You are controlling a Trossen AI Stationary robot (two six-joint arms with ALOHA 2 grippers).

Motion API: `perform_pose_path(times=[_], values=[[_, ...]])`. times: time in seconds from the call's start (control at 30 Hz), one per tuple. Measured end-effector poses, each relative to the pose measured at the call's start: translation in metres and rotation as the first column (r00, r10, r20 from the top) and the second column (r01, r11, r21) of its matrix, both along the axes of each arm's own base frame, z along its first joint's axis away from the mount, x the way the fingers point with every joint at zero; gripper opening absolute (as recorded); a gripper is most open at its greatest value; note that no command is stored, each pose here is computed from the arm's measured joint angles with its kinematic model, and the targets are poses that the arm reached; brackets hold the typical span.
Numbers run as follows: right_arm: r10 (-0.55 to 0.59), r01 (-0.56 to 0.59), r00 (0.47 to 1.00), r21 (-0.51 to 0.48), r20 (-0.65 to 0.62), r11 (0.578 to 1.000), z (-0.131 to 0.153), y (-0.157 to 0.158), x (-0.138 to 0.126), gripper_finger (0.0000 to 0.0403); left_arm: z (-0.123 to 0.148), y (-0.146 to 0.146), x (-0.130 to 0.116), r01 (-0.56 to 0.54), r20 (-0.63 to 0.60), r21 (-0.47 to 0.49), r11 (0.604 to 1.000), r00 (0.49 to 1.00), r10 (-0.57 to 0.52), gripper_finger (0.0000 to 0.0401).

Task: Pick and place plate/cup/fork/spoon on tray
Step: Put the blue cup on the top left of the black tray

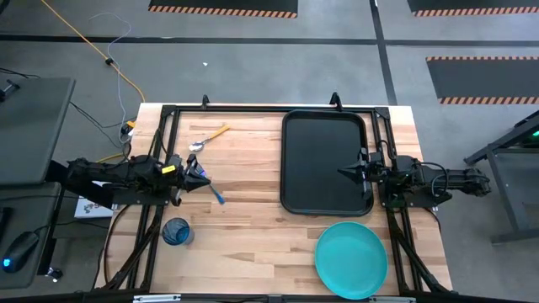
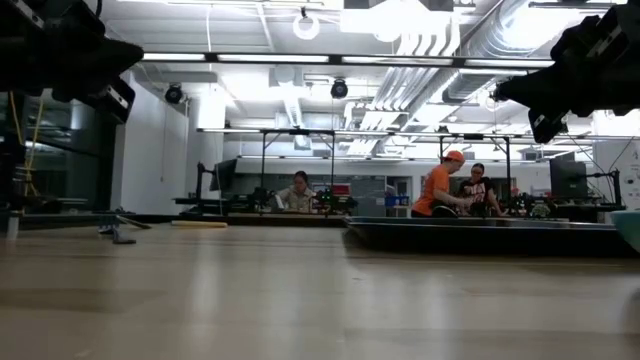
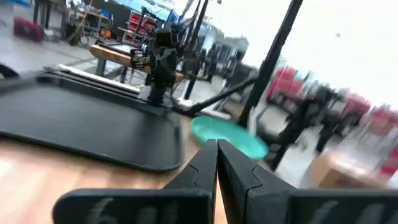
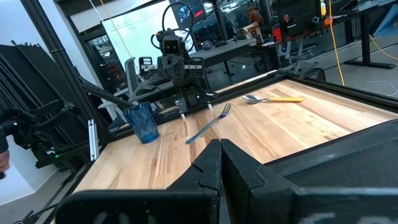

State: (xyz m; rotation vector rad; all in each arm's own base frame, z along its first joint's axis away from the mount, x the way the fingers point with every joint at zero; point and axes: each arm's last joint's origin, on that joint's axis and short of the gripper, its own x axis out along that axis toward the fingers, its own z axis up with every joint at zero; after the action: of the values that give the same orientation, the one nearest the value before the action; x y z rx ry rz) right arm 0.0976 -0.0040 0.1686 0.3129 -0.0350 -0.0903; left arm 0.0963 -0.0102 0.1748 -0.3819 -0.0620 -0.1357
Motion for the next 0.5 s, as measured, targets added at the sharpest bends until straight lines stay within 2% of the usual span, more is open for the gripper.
perform_pose_path(times=[0.07,0.17,0.27,0.37,0.43,0.5], values=[[0.000,0.000,1.000,0.000,0.000,1.000,0.000,0.000,0.000,0.0000,0.008,0.001,-0.001,-0.023,0.069,-0.096,0.995,0.997,0.029,0.0003],[0.000,0.000,1.000,0.000,0.000,1.000,0.000,0.000,0.000,0.0000,0.024,0.006,-0.003,-0.126,0.206,-0.225,0.966,0.963,0.173,0.0004],[0.000,0.000,1.000,0.000,0.000,1.000,0.000,0.000,0.000,0.0000,0.045,0.007,-0.004,-0.177,0.221,-0.225,0.958,0.948,0.228,0.0015],[0.000,0.000,1.000,0.000,0.000,1.000,0.000,0.000,0.000,0.0000,0.075,0.006,0.002,-0.188,0.132,-0.159,0.969,0.969,0.209,0.0046],[0.000,0.000,1.000,0.000,0.000,1.000,0.000,0.000,0.000,0.0000,0.100,0.004,0.008,-0.142,0.005,-0.083,0.986,0.990,0.143,0.0075],[0.000,0.000,1.000,0.000,0.000,1.000,0.000,0.000,0.000,0.0000,0.126,0.000,0.016,-0.071,-0.166,-0.019,0.997,0.984,0.067,0.0109]])
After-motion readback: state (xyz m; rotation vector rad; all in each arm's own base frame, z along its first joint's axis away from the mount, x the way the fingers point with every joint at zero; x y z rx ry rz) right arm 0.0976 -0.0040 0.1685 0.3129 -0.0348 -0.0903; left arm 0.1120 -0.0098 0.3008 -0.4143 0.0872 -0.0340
